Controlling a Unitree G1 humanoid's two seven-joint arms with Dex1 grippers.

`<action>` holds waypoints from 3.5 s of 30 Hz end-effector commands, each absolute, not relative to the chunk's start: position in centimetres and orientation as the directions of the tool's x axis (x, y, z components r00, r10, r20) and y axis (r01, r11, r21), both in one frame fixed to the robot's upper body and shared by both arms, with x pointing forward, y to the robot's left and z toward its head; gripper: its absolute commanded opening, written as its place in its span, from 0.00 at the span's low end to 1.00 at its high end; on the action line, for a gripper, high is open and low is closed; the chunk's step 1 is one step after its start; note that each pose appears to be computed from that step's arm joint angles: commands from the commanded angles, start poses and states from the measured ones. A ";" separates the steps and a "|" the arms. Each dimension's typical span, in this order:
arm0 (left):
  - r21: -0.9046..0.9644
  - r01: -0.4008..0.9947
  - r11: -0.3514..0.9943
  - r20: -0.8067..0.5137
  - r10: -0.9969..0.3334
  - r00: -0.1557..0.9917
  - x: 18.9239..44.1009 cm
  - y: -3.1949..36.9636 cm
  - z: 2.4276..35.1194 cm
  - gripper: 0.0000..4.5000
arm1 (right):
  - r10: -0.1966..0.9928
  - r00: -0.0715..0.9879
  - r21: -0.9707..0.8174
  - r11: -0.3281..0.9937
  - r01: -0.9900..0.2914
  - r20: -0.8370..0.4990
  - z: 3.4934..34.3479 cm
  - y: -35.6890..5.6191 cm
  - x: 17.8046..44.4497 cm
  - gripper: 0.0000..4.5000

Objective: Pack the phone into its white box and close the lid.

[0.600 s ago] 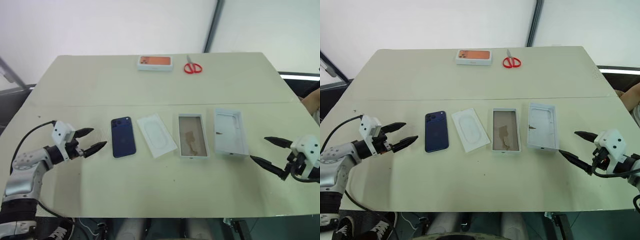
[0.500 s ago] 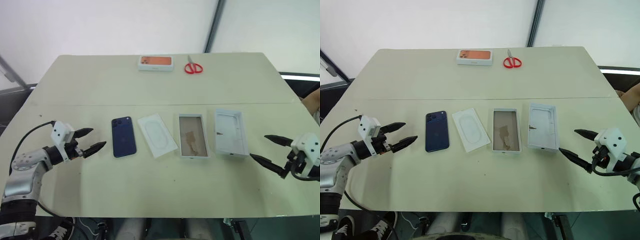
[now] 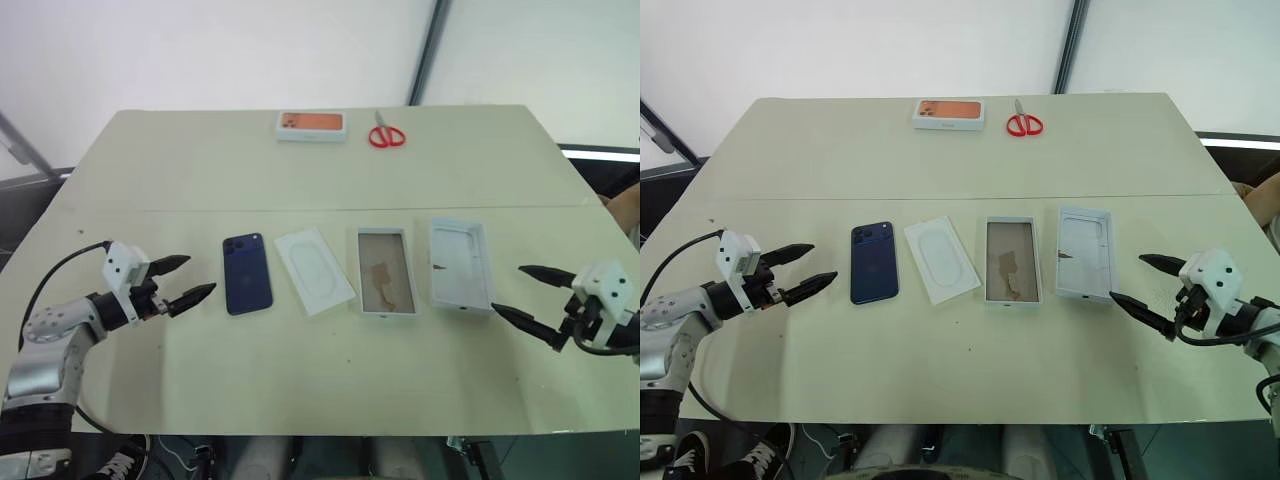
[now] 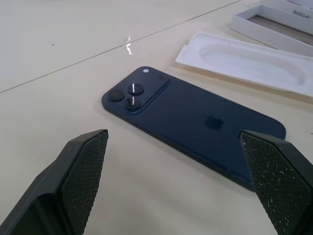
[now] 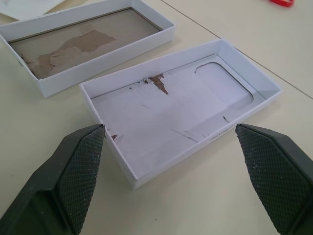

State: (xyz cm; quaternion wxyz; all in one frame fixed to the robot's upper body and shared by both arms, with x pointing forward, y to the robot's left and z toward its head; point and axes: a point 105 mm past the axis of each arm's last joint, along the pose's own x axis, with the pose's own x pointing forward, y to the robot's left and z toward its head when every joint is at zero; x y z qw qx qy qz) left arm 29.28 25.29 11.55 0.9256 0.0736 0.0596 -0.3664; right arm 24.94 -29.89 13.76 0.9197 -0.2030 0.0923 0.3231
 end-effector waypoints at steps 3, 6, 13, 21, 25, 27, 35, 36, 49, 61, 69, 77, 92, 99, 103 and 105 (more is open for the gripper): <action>0.121 0.698 0.706 -0.140 -0.684 0.716 29.0 25.1 12.7 1.00 | 0.576 0.770 -0.341 0.690 -0.638 -0.274 14.9 -29.2 25.1 0.99; 0.120 0.701 0.704 -0.140 -0.687 0.713 29.0 25.0 12.8 1.00 | 0.578 0.769 -0.337 0.691 -0.639 -0.273 14.8 -29.1 25.1 0.99; 0.027 0.710 0.703 -0.171 -0.697 0.696 29.5 23.0 13.1 1.00 | 0.610 0.746 -0.351 0.659 -0.665 -0.269 15.2 -27.6 25.5 0.99; -0.246 0.728 0.640 -0.181 -0.768 0.614 28.3 16.9 12.8 1.00 | 0.740 0.627 -0.370 0.527 -0.765 -0.243 16.5 -21.2 26.5 0.99; -0.410 0.674 0.615 -0.212 -0.782 0.586 28.3 15.1 12.3 1.00 | 0.777 0.581 -0.394 0.468 -0.791 -0.242 17.1 -19.1 26.6 0.99; -0.471 0.657 0.589 -0.191 -0.795 0.576 28.3 14.0 12.6 1.00 | 0.789 0.583 -0.383 0.487 -0.785 -0.194 18.1 -18.6 27.2 0.99; -0.564 0.532 0.632 -0.362 -0.768 0.529 28.3 11.8 10.1 1.00 | 0.799 0.566 -0.379 0.469 -0.798 -0.203 17.5 -17.8 27.7 0.99; -0.568 0.514 0.642 -0.386 -0.760 0.523 28.2 12.0 9.8 1.00 | 0.797 0.570 -0.381 0.472 -0.795 -0.199 17.6 -17.9 27.8 0.99; -0.721 0.393 0.571 -0.342 -0.786 0.514 29.7 10.2 10.7 1.00 | 0.792 0.580 -0.388 0.482 -0.785 -0.189 17.4 -17.5 28.1 0.99; -0.769 0.326 0.550 -0.349 -0.788 0.507 30.9 9.0 10.8 1.00 | 0.784 0.590 -0.395 0.489 -0.778 -0.192 17.3 -17.8 28.2 0.99; -0.774 0.303 0.556 -0.367 -0.784 0.500 30.5 8.7 9.9 0.60 | 0.784 0.590 -0.403 0.484 -0.776 -0.194 17.4 -17.7 28.3 1.00; -0.781 0.279 0.558 -0.366 -0.772 0.519 30.5 9.6 9.7 0.00 | 0.783 0.591 -0.400 0.487 -0.776 -0.195 17.2 -17.7 28.2 1.00; -0.759 0.419 0.497 -0.220 -0.803 0.554 32.0 11.4 14.4 0.00 | 0.810 0.393 -0.293 0.285 -0.913 -0.435 11.6 -15.7 26.3 1.00; -0.734 0.455 0.505 -0.211 -0.806 0.554 32.3 11.6 15.2 0.00 | 0.812 0.350 -0.242 0.264 -0.934 -0.466 10.7 -15.0 27.5 0.70; -0.735 0.464 0.494 -0.192 -0.808 0.556 32.4 11.6 15.7 0.00 | 0.794 0.318 -0.253 0.213 -0.944 -0.517 9.6 -14.9 27.5 0.23; -0.733 0.465 0.496 -0.191 -0.807 0.558 32.4 11.6 15.7 0.00 | 0.800 0.305 -0.249 0.201 -0.947 -0.517 9.5 -14.6 27.5 0.01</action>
